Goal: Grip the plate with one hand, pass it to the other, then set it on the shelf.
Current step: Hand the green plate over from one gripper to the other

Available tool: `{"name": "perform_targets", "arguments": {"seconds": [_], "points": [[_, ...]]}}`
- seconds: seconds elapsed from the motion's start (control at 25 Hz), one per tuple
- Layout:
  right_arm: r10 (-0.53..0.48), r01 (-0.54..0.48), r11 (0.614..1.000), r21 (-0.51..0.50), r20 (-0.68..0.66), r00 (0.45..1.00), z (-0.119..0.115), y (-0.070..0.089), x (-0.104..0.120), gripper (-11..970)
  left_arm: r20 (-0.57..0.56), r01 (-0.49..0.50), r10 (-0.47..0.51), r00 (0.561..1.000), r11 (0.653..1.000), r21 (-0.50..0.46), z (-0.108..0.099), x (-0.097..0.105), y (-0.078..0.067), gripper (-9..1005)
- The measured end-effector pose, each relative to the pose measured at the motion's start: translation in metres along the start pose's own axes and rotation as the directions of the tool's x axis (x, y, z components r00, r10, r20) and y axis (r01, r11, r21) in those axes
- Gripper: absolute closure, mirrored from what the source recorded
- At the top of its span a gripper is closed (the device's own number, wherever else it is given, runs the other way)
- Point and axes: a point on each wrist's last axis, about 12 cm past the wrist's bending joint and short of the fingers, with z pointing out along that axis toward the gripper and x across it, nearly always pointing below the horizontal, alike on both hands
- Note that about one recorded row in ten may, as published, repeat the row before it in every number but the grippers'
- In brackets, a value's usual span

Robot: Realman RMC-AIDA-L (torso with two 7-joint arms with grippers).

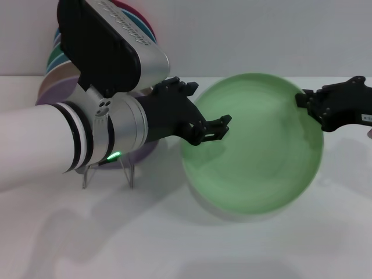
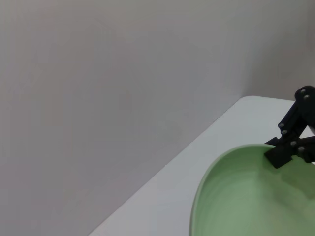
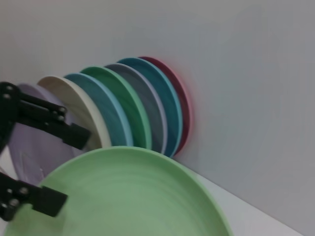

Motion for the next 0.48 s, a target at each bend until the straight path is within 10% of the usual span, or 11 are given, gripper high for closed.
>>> {"name": "perform_targets", "arguments": {"seconds": [0.48], "points": [[-0.015, 0.015, 1.0, -0.024, 0.002, 1.0, 0.0034, 0.0067, -0.0035, 936, -0.009, -0.042, 0.042, 0.999, 0.999, 0.0, 0.0026, 0.0016, 0.0016, 213]]}}
